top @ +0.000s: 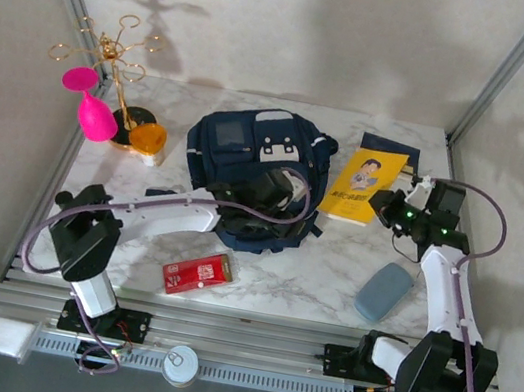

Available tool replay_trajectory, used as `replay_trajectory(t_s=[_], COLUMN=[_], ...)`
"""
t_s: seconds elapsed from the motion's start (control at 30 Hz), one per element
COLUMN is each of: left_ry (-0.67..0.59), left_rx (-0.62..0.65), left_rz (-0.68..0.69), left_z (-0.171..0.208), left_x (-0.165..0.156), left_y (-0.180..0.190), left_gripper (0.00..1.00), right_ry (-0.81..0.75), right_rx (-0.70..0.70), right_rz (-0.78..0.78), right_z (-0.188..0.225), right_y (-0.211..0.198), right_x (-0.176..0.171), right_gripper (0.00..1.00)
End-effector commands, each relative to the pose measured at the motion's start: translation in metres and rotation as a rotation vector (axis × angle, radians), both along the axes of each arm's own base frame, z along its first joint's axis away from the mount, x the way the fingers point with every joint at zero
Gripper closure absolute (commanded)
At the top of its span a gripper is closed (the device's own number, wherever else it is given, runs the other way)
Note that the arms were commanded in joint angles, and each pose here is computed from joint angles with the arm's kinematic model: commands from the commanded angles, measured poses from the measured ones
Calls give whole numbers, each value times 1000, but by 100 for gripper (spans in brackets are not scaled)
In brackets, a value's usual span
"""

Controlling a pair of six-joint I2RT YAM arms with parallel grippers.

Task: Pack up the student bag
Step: Pick up the book from the student bag, then open the student bag at the center of the table.

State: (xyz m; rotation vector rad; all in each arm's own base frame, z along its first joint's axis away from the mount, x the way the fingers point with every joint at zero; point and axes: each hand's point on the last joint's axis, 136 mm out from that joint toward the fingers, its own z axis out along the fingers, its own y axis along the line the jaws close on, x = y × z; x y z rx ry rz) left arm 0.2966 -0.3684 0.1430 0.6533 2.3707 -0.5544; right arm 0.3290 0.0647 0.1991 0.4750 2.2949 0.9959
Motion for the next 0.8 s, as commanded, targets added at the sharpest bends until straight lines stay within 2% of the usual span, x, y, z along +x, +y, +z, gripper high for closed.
replay_trajectory(t_s=[0.0,0.23,0.33,0.4,0.53,0.77], left_ry=[-17,-34,-32,-37,-63,-25], left_rx=[217,334,375,388,370,288], left_rz=[-68,-56,-38,-24,2,45], left_z=[-31,-58,-66,-66,-53,-44], left_x=[2,21,28,33,45,55], left_y=[14,12,15,18,25,38], left_gripper=[41,42,49,51,57,63], right_ry=[1,8,11,10,13,13], right_rx=[10,44,54,60,60,67], right_rz=[12,-6,-9,-8,-10,-10], right_z=[-3,-11,-13,-14,-16,-18], right_y=[-4,-12,-13,-13,-14,-13], right_x=[-7,-7,-7,-7,-8,-7], right_gripper=[97,98,98,98,98,98])
